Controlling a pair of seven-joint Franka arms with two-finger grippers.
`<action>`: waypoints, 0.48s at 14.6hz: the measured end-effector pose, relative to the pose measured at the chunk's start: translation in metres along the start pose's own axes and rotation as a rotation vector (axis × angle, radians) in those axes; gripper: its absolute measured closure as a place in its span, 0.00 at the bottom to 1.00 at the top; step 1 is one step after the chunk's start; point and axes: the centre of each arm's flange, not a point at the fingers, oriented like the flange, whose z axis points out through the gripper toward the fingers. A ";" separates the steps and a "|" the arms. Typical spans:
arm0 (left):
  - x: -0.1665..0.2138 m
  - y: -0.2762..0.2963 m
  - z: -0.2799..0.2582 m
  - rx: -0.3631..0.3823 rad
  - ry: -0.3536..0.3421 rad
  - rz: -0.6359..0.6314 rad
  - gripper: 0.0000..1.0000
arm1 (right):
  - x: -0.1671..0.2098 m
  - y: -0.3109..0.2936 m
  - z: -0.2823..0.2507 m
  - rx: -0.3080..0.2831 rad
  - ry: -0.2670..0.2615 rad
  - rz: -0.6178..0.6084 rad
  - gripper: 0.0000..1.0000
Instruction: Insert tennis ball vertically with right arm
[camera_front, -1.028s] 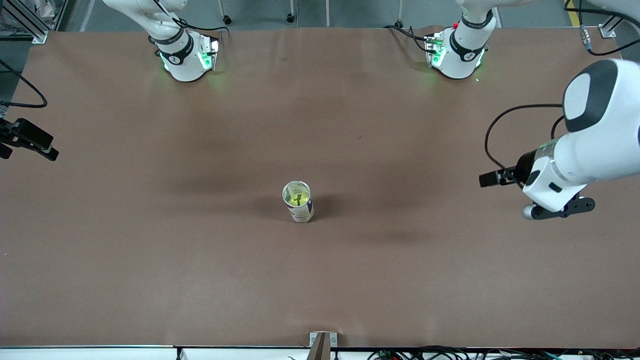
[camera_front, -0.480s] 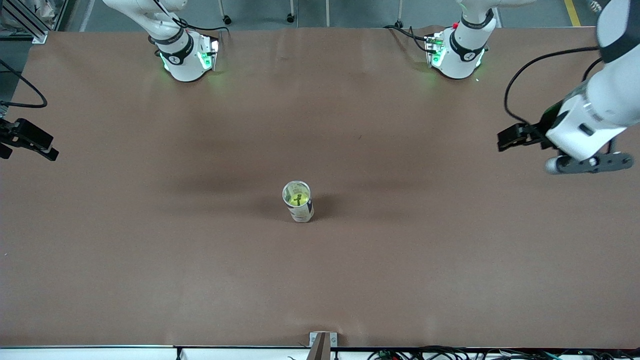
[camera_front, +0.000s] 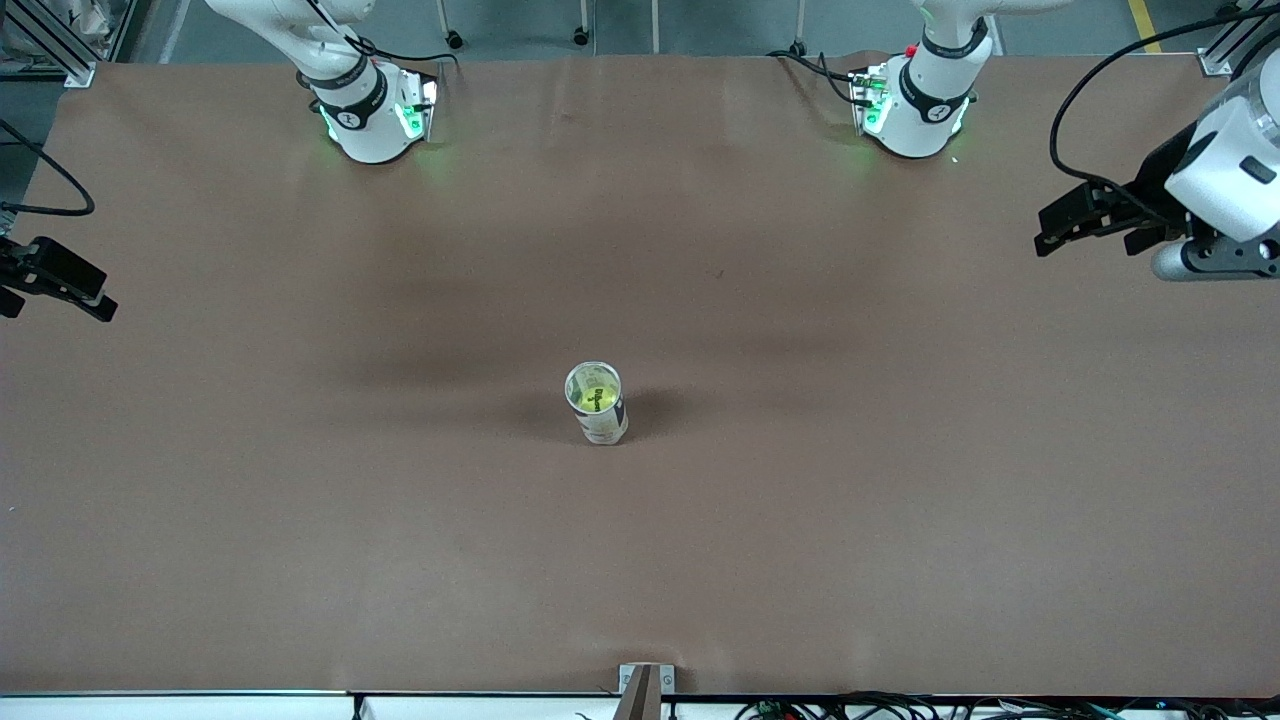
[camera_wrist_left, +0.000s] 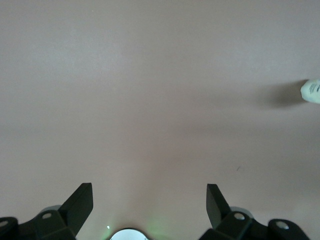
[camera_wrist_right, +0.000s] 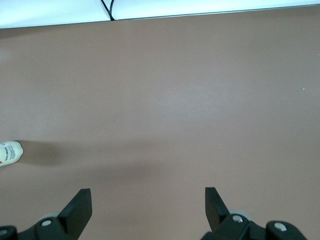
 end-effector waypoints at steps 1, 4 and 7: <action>-0.005 -0.001 -0.001 0.004 -0.001 0.015 0.00 | 0.000 0.000 0.000 0.000 0.000 0.000 0.00; -0.020 -0.004 -0.003 0.011 -0.001 0.075 0.00 | 0.000 0.000 0.000 0.000 0.000 0.000 0.00; -0.032 -0.008 -0.011 0.015 0.014 0.074 0.00 | 0.000 0.000 0.000 0.000 0.000 0.000 0.00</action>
